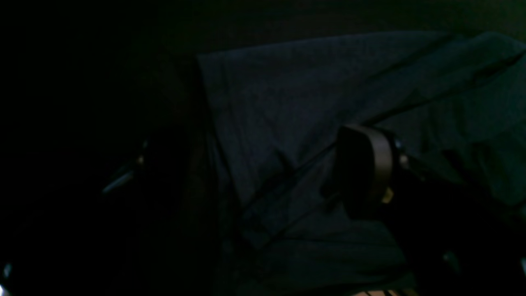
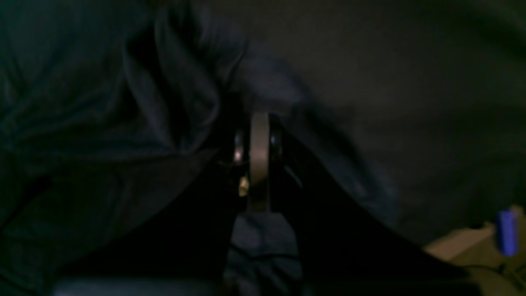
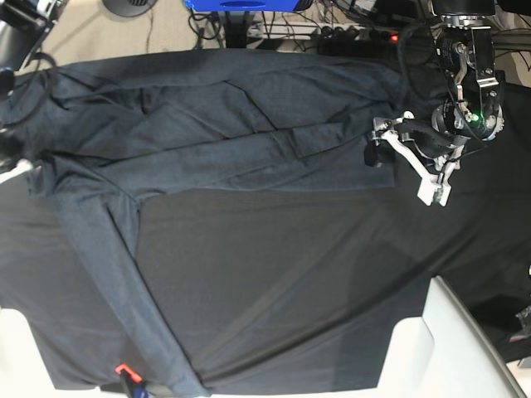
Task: Fold the T-shirt properly
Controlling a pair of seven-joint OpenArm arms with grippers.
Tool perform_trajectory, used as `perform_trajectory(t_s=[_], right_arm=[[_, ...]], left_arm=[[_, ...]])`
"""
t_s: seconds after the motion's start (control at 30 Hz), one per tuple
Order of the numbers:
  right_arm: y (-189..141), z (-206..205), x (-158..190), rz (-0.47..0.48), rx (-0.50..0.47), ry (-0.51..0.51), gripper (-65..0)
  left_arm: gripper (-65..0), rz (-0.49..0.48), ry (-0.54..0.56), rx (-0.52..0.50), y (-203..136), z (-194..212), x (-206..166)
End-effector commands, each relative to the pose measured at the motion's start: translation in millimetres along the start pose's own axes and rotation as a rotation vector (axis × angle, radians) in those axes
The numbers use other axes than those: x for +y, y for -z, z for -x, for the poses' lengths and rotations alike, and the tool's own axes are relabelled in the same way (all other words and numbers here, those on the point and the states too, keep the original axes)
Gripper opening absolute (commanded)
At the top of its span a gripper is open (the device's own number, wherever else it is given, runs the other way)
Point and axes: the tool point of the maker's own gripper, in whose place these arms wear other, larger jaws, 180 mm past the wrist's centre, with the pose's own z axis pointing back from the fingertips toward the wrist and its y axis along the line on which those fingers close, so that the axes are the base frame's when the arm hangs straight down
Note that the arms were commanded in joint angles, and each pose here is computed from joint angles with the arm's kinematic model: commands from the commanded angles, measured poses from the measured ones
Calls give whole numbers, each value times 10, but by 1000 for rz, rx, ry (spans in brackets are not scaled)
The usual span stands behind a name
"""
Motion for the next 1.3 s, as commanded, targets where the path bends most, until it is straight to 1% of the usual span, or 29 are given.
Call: perform_trajectory(t_s=[0.0, 0.3, 0.5, 0.73, 0.97, 1.13, 1.27], right_arm=[[-46, -178, -66, 13, -44, -3, -650], [176, 80, -39, -8, 7, 34, -650], [281, 85, 10, -25, 20, 58, -650], [293, -3, 51, -33, 6, 61, -650], [189, -57, 13, -19, 1, 39, -650], [114, -142, 53, -20, -19, 24, -650], [144, -137, 213, -38, -8, -38, -650]], left_arm=[[-109, 1, 13, -42, -42, -134, 19], [-109, 1, 13, -42, -42, -134, 19], [-109, 1, 13, -42, -42, -134, 19], [-109, 1, 13, -41, -42, -127, 19], [-109, 0, 12, -39, -40, -122, 20], [-109, 3, 10, -41, -36, -127, 10], [-109, 1, 11, -41, -38, -129, 15]])
